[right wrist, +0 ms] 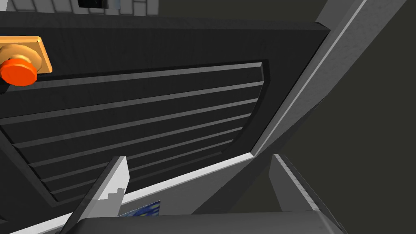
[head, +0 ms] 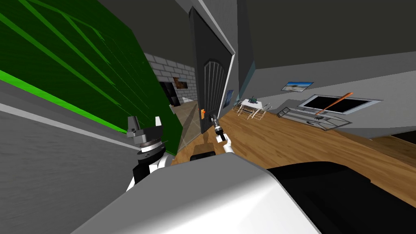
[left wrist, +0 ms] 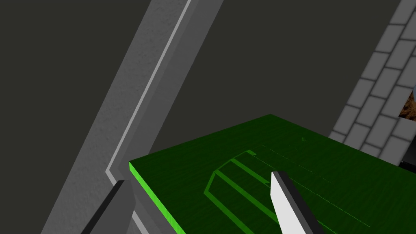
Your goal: Push the door open
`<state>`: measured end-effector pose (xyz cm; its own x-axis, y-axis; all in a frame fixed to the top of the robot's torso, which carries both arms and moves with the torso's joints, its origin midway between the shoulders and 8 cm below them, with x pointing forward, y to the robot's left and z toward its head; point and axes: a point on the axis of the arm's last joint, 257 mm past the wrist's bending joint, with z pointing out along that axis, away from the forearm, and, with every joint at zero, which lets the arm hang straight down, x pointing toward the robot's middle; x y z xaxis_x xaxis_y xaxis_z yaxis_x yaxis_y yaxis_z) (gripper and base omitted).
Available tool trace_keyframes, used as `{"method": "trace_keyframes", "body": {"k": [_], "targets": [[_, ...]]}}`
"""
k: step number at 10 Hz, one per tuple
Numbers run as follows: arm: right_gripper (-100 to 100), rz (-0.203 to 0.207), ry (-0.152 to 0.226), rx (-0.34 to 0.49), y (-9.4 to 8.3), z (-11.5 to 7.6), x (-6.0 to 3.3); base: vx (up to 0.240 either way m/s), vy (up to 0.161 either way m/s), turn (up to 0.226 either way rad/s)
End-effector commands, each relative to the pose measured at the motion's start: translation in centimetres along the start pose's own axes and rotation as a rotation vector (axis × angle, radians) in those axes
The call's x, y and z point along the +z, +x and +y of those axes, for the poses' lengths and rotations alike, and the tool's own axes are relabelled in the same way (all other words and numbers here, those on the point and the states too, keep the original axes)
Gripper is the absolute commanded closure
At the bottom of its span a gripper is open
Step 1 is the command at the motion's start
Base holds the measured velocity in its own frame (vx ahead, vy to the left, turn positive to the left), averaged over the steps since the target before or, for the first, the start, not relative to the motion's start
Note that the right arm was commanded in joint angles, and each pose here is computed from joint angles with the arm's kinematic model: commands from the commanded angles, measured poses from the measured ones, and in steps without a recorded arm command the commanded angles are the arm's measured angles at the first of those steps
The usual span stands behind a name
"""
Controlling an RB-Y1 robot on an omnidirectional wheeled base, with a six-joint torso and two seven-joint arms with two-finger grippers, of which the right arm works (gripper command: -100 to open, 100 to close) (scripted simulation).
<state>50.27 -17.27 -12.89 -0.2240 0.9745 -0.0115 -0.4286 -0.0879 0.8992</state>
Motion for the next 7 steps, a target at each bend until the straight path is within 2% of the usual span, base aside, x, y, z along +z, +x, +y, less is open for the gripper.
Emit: {"method": "trace_keyframes", "body": {"k": [1,2,3,4,5,6,7], "targets": [[-100,0.017,0.022,0.010,0.4,-1.3,0.46,0.057,-0.059,0.050],[-100,0.016,0.033,0.011,0.4,-1.8,0.26,0.042,-0.050,0.033],[-100,0.031,0.045,0.018,0.8,-2.6,0.76,0.035,-0.048,0.047],[-100,0.030,0.055,0.019,0.8,-3.1,0.58,0.035,-0.041,0.038],[-100,0.046,0.065,0.025,1.2,-3.7,1.10,0.042,-0.047,0.057],[-100,0.044,0.077,0.026,1.2,-4.3,0.87,0.039,-0.042,0.035],[-100,0.059,0.092,0.032,1.6,-5.1,1.28,0.051,-0.057,0.044]]}}
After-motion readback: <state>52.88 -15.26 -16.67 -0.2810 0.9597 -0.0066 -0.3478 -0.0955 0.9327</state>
